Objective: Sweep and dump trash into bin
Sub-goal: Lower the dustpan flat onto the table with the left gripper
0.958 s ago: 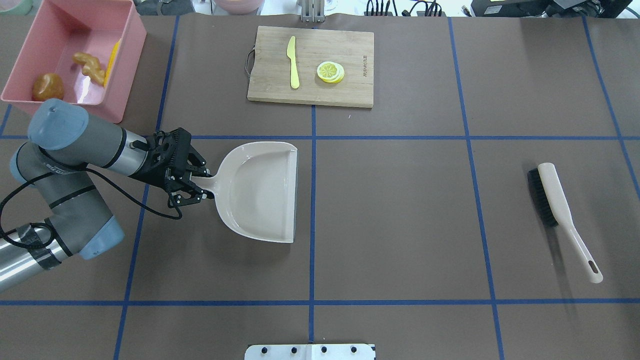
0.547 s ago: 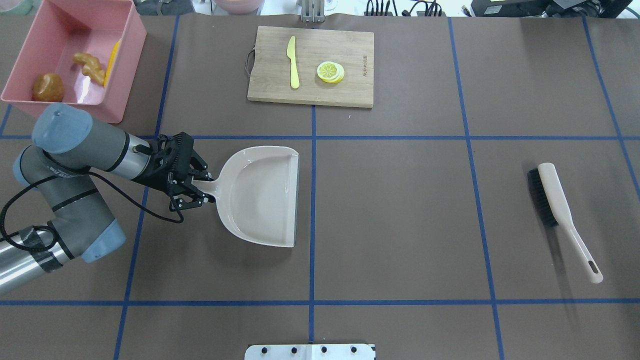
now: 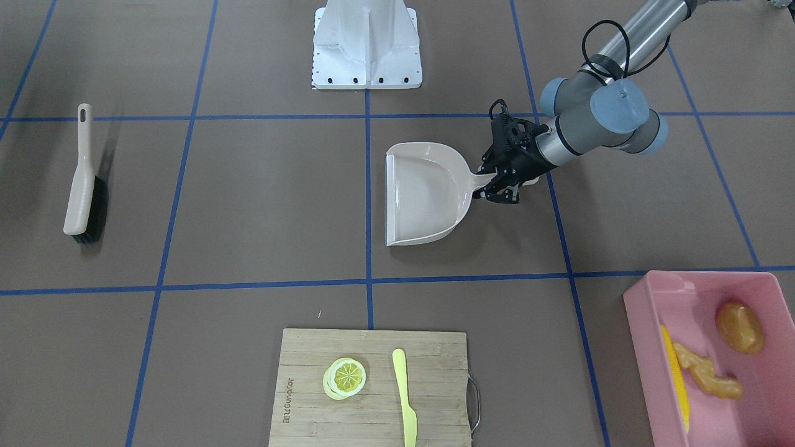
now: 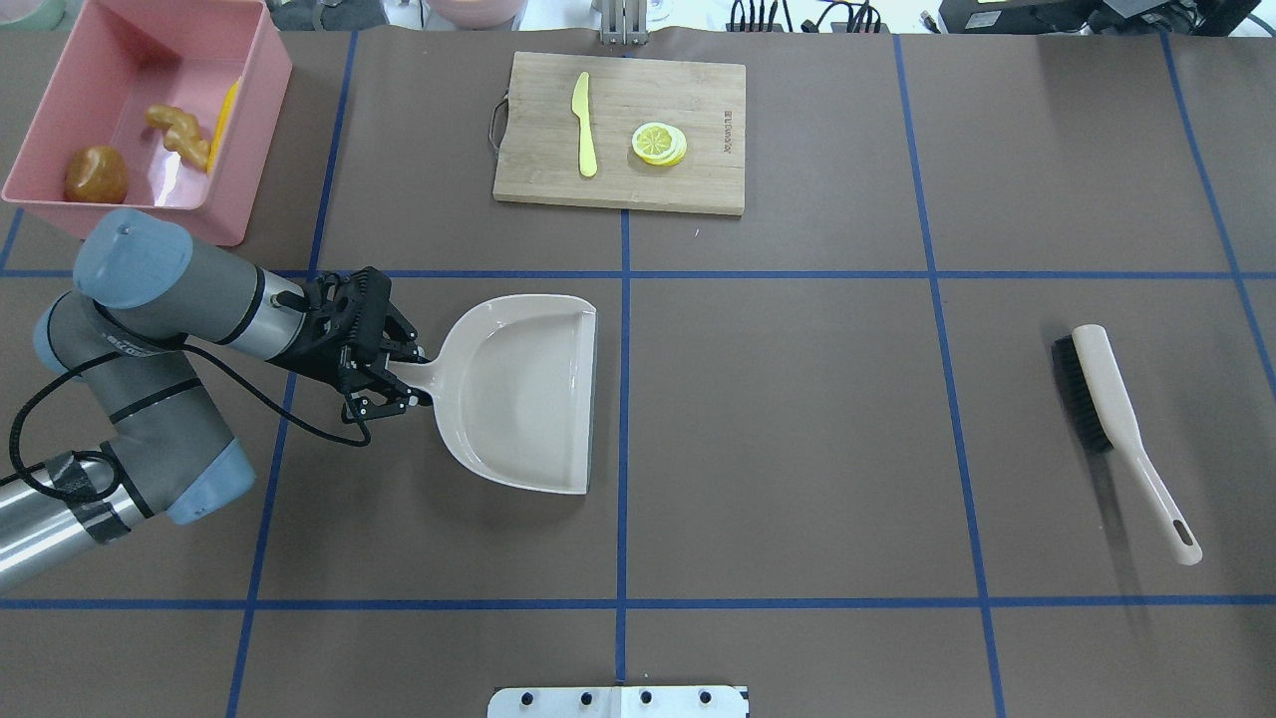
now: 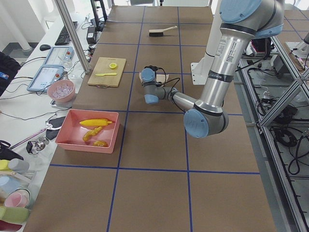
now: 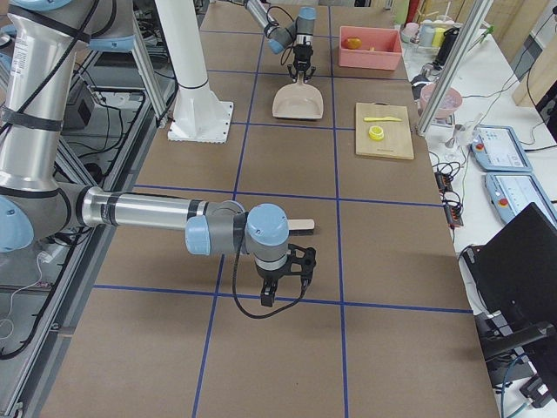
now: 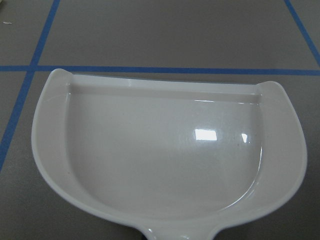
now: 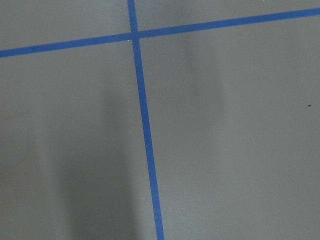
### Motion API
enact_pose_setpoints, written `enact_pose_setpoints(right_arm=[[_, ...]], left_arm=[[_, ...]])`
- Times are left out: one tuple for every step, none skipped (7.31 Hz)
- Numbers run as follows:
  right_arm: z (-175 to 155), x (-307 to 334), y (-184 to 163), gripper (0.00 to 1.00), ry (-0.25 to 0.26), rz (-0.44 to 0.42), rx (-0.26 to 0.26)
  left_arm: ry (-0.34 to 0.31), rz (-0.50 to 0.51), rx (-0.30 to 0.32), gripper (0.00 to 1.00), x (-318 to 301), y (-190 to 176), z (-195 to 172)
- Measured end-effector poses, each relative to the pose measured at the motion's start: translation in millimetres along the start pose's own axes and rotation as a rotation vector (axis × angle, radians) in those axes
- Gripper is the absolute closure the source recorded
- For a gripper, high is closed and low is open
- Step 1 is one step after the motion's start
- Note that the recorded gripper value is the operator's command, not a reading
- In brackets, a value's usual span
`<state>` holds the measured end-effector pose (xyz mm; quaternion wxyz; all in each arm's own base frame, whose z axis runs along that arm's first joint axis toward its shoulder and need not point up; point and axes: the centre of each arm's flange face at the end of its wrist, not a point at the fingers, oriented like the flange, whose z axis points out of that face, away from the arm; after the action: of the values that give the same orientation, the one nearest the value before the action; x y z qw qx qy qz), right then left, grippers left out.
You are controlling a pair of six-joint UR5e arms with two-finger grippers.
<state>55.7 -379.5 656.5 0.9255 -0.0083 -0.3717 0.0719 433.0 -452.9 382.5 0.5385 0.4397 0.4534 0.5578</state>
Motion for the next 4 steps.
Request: enact_pose_setpoints(right_arm=[[0.9, 1.1, 0.4, 0.0, 0.001, 0.002, -0.002], [1.0, 1.2, 0.5, 0.0, 0.001, 0.002, -0.002], [0.3, 0.5, 0.1, 0.0, 0.001, 0.0, 0.0], [-0.6, -0.5, -0.4, 0.0, 0.002, -0.003, 0.003]], left_arm=[[0.0, 0.001, 0.001, 0.76, -0.3, -0.8, 0.7], [0.001, 0.006, 0.001, 0.64, -0.5, -1.7, 0.8], [0.0, 0.017, -0.001, 0.53, -1.1, -0.9, 1.5], [-0.001, 0.03, -0.004, 0.34, -2.0, 0.8, 2.7]])
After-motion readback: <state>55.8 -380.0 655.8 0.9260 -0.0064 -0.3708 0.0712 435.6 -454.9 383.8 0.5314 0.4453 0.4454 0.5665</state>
